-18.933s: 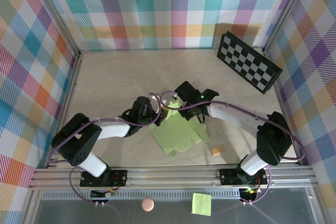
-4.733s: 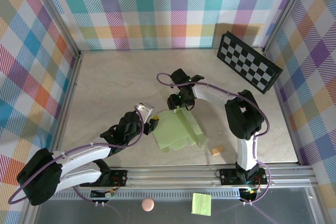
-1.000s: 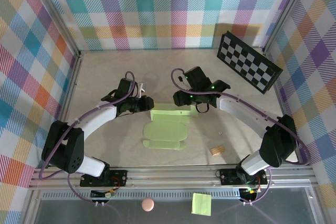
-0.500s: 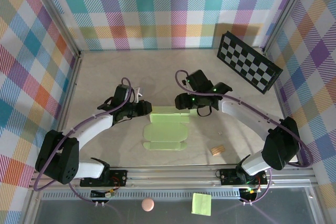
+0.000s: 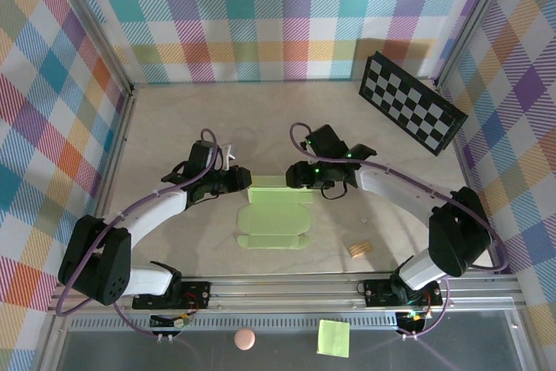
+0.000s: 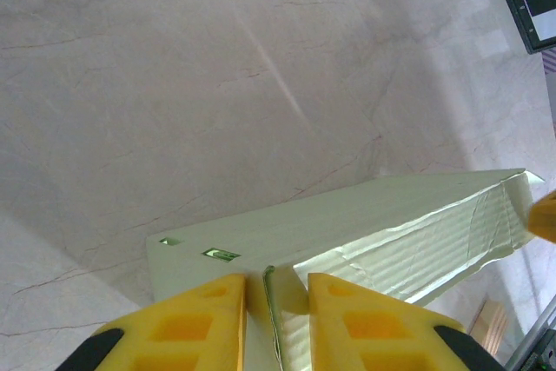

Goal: Fold the paper box

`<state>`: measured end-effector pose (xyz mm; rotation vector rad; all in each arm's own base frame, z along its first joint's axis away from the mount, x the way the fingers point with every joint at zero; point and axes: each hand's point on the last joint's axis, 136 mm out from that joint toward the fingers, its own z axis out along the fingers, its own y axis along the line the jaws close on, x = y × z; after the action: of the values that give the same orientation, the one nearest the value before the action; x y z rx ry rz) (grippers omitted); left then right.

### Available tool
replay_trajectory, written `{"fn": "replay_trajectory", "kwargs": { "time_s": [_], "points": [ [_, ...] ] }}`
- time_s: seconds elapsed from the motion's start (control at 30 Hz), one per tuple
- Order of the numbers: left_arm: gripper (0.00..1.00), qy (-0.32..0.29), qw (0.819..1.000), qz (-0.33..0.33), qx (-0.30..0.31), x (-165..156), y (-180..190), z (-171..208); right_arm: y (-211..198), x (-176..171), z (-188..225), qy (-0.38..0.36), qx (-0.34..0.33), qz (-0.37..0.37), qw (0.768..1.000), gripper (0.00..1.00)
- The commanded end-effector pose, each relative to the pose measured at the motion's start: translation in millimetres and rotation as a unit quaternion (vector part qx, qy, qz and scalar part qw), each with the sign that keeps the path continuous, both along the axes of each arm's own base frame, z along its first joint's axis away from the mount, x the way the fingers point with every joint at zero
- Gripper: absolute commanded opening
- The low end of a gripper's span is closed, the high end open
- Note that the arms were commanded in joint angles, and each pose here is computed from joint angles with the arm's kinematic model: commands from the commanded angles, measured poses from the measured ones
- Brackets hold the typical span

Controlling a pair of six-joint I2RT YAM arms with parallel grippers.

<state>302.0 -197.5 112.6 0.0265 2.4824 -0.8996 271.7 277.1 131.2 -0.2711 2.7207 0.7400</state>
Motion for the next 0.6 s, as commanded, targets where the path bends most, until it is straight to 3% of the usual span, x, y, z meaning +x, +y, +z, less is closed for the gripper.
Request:
{"fn": "replay_trajectory", "kwargs": {
  "time_s": [0.0,0.3,0.47,0.57],
  "points": [
    [0.24,0.048,0.999,0.002,0.023,-18,6,-26,11,2,-10,0.026,0.034,-0.012,0.999,0.56],
    [0.23,0.040,0.999,0.008,0.026,-19,10,-23,19,12,-20,0.033,0.086,-0.038,0.995,0.48],
    [0.24,0.028,0.999,0.010,0.022,-17,10,-13,16,15,-24,0.035,0.093,-0.049,0.994,0.35],
    [0.27,0.014,1.000,0.010,0.016,-16,9,-1,15,13,-27,0.037,0.091,-0.048,0.994,0.32]
  ]
}}
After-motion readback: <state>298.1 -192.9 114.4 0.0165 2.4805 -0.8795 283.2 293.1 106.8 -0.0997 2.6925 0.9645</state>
